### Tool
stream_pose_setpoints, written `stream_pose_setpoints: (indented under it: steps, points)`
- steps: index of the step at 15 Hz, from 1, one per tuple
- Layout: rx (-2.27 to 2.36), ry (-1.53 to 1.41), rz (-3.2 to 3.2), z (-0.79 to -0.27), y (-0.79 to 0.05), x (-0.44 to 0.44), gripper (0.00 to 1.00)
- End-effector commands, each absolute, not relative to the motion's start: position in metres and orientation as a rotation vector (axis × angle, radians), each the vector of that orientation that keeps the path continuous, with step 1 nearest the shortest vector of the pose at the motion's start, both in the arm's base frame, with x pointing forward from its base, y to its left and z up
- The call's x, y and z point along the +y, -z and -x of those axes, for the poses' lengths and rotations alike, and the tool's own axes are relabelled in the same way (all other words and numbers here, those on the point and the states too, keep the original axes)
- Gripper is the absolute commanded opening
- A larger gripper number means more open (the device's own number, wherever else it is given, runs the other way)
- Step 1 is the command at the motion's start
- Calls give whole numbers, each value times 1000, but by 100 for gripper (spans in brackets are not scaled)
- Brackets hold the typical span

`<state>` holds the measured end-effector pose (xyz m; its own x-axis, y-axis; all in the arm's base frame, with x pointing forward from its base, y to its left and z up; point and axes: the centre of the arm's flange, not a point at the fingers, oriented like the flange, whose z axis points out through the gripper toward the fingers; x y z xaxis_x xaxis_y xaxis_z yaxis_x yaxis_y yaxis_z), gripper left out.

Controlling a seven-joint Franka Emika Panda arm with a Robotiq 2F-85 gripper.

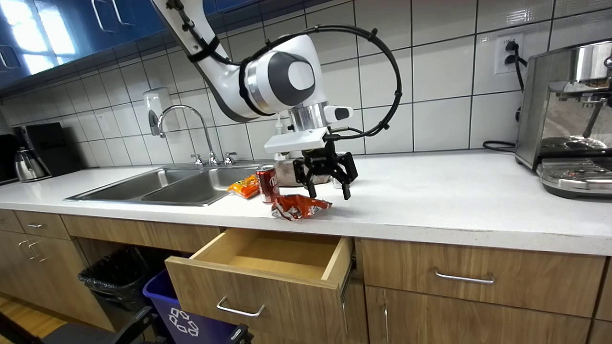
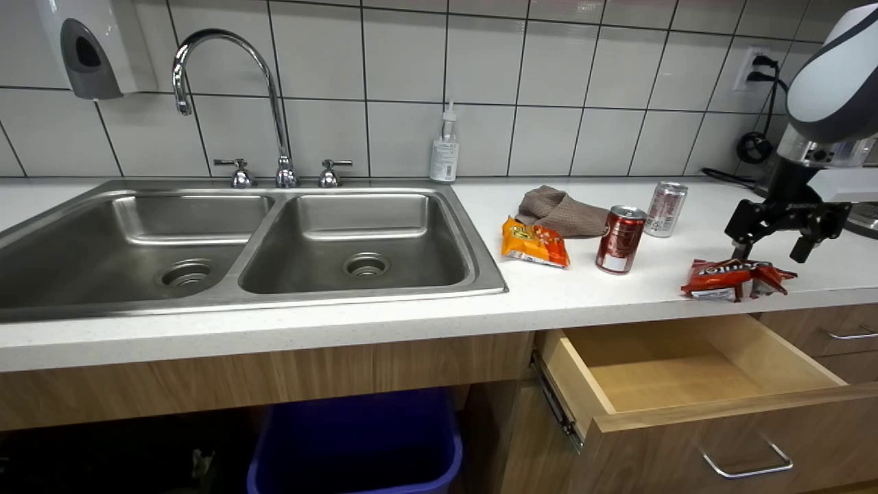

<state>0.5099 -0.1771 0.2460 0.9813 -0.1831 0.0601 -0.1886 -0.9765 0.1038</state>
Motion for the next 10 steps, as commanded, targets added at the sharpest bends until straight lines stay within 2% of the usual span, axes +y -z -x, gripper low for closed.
stream_pose_setpoints:
  steps: [1,10]
  points:
    - [-276,-99,-3014,-494,-253,-175,100]
    - [-204,-146,-3022,-513,-253,-145,100]
